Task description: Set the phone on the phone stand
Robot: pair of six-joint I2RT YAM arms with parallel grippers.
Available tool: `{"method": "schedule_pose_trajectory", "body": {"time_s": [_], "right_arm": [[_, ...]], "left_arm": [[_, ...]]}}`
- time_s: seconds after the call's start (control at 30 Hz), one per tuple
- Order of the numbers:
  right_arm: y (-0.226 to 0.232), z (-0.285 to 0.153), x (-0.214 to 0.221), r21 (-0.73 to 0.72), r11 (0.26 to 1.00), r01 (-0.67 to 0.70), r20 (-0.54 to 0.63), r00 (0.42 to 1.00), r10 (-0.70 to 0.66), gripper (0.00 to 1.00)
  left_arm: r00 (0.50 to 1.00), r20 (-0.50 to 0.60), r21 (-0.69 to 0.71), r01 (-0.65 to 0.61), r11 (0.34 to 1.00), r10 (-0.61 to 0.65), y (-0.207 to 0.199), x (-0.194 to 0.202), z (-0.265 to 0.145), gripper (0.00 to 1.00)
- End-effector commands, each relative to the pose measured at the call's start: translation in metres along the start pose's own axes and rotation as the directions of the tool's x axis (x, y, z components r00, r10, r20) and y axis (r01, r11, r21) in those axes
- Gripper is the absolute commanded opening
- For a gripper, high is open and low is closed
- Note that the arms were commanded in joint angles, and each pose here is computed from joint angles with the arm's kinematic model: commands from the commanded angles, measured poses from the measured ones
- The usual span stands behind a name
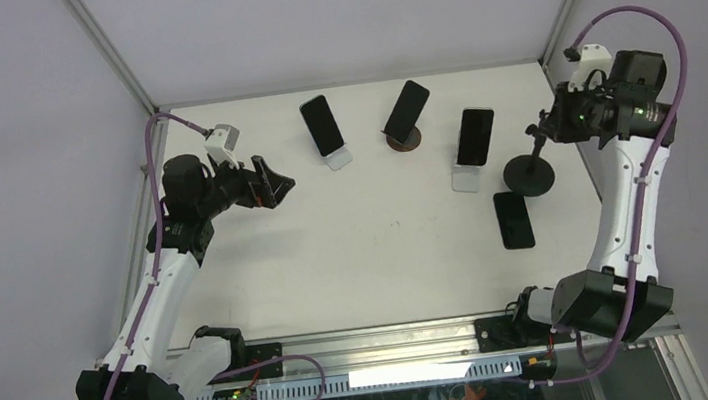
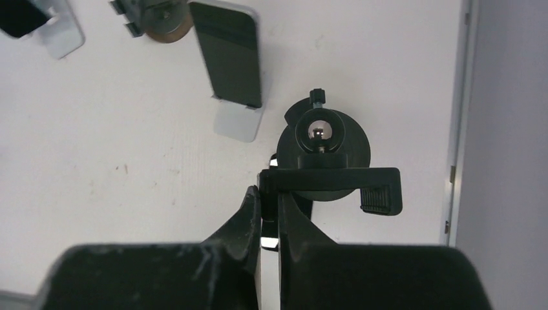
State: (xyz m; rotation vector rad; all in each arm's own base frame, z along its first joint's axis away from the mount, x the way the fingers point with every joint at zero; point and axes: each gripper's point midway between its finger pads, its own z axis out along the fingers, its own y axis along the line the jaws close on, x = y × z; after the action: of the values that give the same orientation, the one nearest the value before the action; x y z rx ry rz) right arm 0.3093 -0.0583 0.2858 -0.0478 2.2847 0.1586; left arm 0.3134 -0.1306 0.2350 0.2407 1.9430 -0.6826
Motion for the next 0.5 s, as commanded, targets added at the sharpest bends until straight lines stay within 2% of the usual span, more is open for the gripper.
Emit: {"method": "schedule_pose_trajectory", "body": {"time_s": [0.0, 0.3, 0.47], "right_arm": [[0.049, -0.027, -0.003, -0.13, 0.981, 0.145, 0.097, 0.986, -0.133, 0.0], [0.13, -0.025, 0.034, -0.418, 0.879, 0.228, 0.07, 0.973, -0.219, 0.0], [0.169, -0.015, 0.033, -0.527, 0.806, 0.268, 0.069, 0.959, -0.274, 0.0]], "left_arm": [[1.0, 0.015, 0.009, -0.021, 1.0, 0.021, -0.001, -0.005, -0.001, 0.99], [0.999, 0.005, 0.012, -0.032, 0.999, 0.032, 0.0, -0.002, 0.001, 0.99], [0.999, -0.004, 0.017, -0.041, 0.999, 0.041, 0.001, 0.0, 0.002, 0.99]]}}
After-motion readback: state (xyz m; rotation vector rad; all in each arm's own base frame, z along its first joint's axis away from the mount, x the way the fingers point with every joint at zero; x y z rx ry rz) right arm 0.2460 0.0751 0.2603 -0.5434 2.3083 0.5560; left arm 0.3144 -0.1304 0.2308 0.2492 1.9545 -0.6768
